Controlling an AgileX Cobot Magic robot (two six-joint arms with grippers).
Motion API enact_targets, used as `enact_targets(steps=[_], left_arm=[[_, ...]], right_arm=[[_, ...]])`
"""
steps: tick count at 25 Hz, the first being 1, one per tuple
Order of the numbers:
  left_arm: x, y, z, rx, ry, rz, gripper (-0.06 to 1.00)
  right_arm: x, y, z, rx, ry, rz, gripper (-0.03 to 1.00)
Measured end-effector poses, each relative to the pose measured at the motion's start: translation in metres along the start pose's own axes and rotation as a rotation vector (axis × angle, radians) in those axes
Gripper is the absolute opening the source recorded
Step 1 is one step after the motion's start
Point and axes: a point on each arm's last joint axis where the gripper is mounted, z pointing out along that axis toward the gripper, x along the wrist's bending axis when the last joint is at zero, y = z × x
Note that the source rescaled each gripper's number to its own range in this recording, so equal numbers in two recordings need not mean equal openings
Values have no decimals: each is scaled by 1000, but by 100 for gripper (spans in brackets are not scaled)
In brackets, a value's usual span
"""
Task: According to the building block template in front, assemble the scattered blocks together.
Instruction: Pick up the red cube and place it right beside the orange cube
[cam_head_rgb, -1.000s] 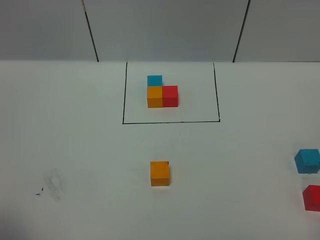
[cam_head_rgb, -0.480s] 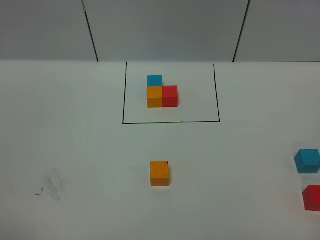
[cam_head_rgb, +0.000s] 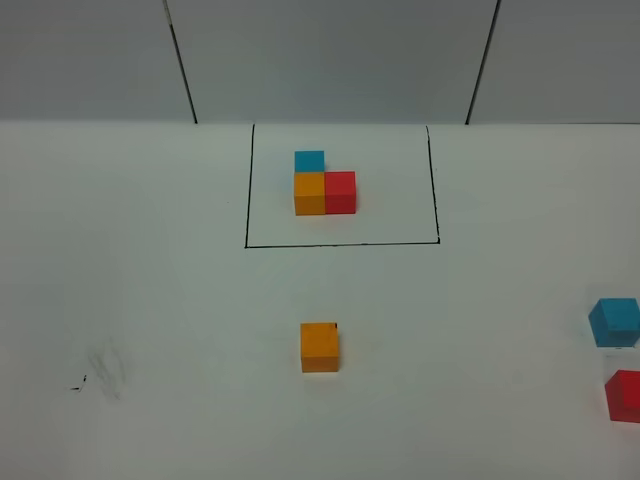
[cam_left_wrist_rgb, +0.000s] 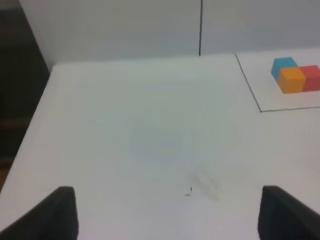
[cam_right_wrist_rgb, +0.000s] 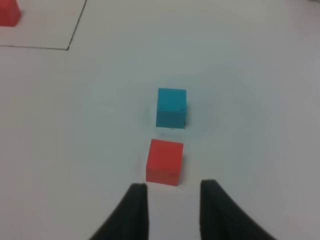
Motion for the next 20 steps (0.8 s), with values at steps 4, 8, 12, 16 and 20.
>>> enact_targets(steps=[4,8,12,16,20], left_arm=[[0,-14,24,89,16,-18,65],[-1,-28,45,146,20,-29,65],[-1,-34,54,164,22,-34,65],[-1,-33,55,157,22,-36,65],[-1,-33,55,156,22,-36,65]], right_arm=[[0,0,0,0,0,-6,0],[0,0,0,0,0,0,0],[0,0,0,0,0,-6,0],[0,0,0,0,0,-6,0],[0,0,0,0,0,0,0]])
